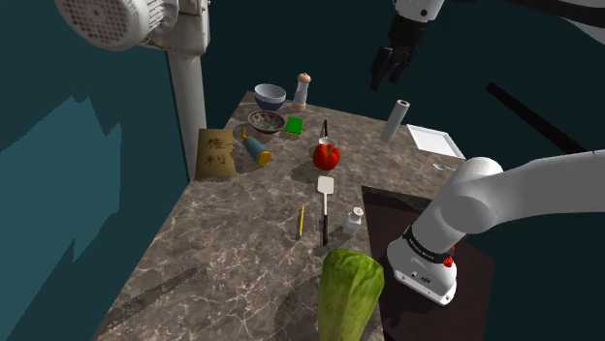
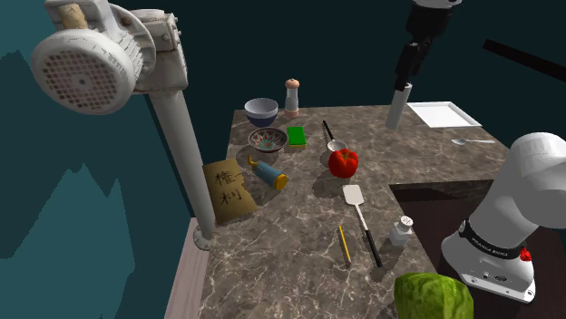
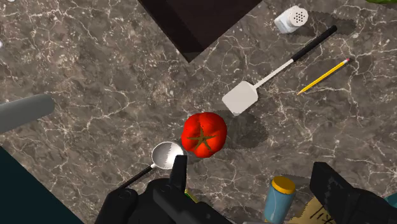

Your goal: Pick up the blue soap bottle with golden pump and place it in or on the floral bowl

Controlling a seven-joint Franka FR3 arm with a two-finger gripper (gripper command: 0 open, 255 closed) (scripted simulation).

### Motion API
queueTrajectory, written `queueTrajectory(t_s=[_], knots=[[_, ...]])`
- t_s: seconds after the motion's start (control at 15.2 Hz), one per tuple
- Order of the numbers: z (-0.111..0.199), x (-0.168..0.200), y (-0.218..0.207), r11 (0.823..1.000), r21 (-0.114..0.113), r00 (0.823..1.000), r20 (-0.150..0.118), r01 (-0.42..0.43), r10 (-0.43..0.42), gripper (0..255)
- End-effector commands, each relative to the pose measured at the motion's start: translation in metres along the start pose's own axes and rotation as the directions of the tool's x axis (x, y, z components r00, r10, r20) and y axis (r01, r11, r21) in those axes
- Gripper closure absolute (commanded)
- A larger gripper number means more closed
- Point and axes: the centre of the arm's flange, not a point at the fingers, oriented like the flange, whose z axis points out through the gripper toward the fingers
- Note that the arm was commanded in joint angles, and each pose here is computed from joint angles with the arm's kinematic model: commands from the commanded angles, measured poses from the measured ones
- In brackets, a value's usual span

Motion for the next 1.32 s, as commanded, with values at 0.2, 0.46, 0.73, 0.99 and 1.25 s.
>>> queueTrajectory(t_s=[0.2, 0.46, 0.73, 0.99, 1.25], knots=[[0.026, 0.029, -0.012, 1.0, 0.004, 1.0, 0.01, 0.005, -0.005, 0], [0.06, 0.067, -0.029, 1.0, 0.009, 1.0, 0.023, 0.012, -0.012, 0], [0.095, 0.104, -0.046, 1.0, 0.015, 0.999, 0.036, 0.019, -0.019, 0], [0.131, 0.141, -0.063, 0.999, 0.021, 0.998, 0.05, 0.026, -0.027, 0], [0.167, 0.177, -0.081, 0.999, 0.026, 0.997, 0.063, 0.032, -0.034, 0]])
